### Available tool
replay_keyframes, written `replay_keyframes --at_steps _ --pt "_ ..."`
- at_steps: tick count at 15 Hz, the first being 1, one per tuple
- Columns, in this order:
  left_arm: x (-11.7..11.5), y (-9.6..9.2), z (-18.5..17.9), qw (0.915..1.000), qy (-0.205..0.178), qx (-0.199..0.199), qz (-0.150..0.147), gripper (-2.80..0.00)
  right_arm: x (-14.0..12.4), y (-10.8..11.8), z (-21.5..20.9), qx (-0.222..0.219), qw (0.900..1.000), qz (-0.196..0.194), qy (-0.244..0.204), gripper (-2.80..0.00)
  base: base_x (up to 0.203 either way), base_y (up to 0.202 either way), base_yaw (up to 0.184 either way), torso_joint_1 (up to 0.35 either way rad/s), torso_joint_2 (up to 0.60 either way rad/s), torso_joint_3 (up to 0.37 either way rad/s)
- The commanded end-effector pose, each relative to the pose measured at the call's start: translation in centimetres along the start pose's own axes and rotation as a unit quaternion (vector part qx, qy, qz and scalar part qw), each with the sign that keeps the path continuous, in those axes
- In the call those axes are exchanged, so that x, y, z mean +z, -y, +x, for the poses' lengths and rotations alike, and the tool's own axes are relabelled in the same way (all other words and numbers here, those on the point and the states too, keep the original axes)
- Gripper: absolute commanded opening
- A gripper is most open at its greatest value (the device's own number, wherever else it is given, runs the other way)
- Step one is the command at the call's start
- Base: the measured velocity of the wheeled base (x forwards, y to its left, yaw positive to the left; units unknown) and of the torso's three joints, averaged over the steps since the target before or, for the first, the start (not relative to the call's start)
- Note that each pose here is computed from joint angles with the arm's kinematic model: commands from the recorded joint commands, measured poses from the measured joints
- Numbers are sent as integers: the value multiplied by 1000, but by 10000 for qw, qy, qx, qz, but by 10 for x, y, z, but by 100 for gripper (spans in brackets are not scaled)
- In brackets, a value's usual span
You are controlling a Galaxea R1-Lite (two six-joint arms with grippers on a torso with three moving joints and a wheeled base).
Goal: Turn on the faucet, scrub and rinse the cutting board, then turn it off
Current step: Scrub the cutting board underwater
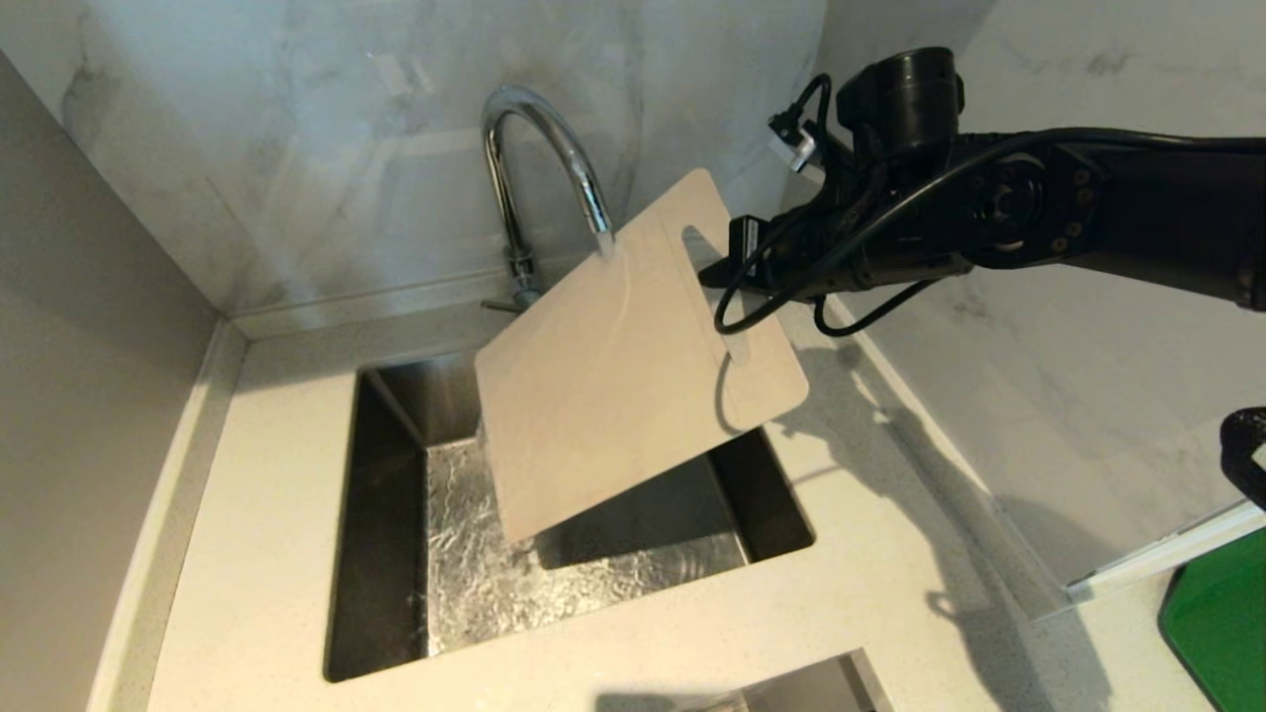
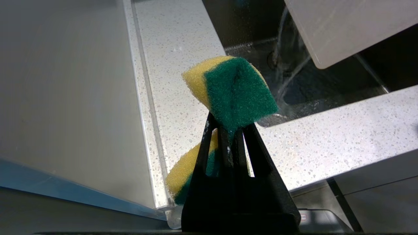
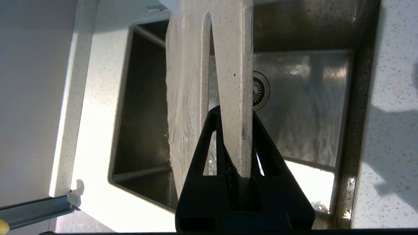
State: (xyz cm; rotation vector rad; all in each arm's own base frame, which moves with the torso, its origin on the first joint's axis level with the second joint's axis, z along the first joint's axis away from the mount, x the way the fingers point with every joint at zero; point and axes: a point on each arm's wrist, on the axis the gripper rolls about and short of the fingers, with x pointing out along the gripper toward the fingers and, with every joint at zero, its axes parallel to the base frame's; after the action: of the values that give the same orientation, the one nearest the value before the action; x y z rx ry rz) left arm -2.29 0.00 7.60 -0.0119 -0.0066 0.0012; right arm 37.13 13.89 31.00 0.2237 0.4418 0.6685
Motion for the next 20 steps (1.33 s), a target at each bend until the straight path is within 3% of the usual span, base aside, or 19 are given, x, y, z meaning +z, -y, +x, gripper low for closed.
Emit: replay_keyframes --at_steps 1,20 --pt "0 0 0 10000 5 7 -2 -280 -4 4 8 -5 10000 37 -76 -280 0 0 0 0 0 0" --pt "0 0 0 10000 -2 9 -8 -280 -11 -3 26 125 9999 -33 -87 -280 0 0 0 0 0 0"
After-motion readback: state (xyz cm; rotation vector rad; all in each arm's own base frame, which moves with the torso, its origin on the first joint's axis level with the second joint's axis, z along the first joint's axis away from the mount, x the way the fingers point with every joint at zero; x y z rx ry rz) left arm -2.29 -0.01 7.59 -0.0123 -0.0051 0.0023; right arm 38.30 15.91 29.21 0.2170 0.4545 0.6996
